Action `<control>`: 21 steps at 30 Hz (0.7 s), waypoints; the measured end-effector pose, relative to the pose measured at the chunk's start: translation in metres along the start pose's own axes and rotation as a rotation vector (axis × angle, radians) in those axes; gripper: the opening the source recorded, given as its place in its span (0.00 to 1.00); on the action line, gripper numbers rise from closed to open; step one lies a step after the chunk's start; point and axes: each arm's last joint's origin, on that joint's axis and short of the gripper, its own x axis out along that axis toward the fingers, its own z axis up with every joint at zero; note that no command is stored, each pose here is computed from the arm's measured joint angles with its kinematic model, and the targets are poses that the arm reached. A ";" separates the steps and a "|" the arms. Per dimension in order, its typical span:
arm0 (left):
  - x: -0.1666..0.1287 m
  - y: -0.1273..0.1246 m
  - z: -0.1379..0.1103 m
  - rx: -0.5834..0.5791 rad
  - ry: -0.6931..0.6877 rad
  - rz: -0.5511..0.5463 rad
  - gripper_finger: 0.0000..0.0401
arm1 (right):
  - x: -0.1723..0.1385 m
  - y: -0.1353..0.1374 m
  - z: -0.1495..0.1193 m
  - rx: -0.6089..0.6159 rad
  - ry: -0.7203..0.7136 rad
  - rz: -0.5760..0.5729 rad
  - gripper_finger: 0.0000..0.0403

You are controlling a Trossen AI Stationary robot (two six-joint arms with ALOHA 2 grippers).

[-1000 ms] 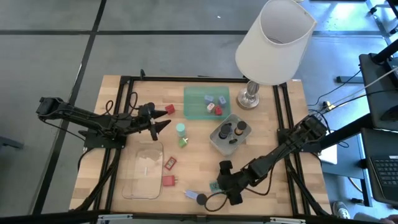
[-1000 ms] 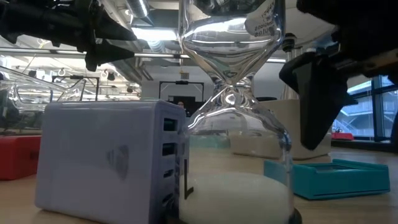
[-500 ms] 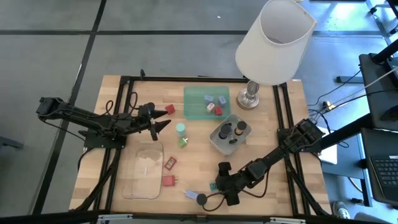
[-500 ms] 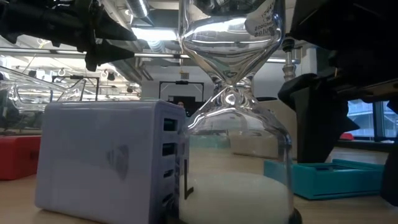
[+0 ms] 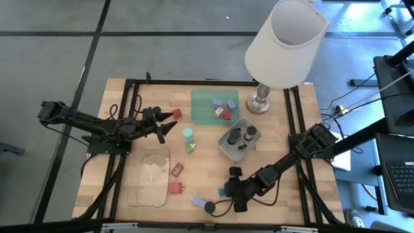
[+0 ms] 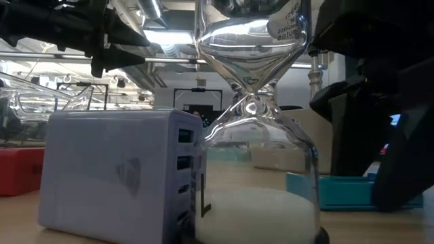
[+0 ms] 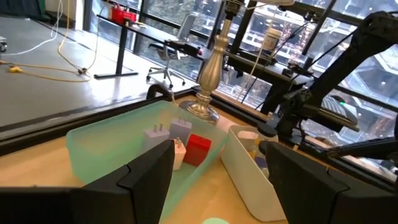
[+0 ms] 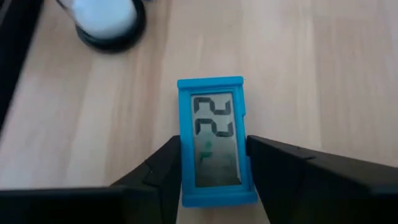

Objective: Pick & Place Office items
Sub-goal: Put the blue digital clock into the transparent bin

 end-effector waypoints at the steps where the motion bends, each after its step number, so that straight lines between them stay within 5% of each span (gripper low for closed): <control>1: 0.000 0.000 0.000 -0.012 0.000 0.000 0.63 | -0.002 -0.001 0.000 0.007 -0.001 -0.009 0.38; 6: 0.000 -0.003 0.004 -0.090 -0.021 -0.047 0.63 | -0.029 -0.007 0.026 0.048 -0.107 -0.037 0.38; 11: 0.000 -0.010 0.007 -0.069 -0.012 -0.235 0.63 | -0.056 -0.011 0.061 -0.044 -0.256 -0.121 0.42; 18: 0.001 -0.031 0.000 0.212 -0.031 -0.578 0.63 | -0.076 -0.022 0.104 -0.154 -0.389 -0.269 0.39; 21: 0.001 -0.039 -0.004 0.294 -0.085 -0.639 0.63 | -0.079 -0.030 0.113 -0.177 -0.406 -0.363 0.40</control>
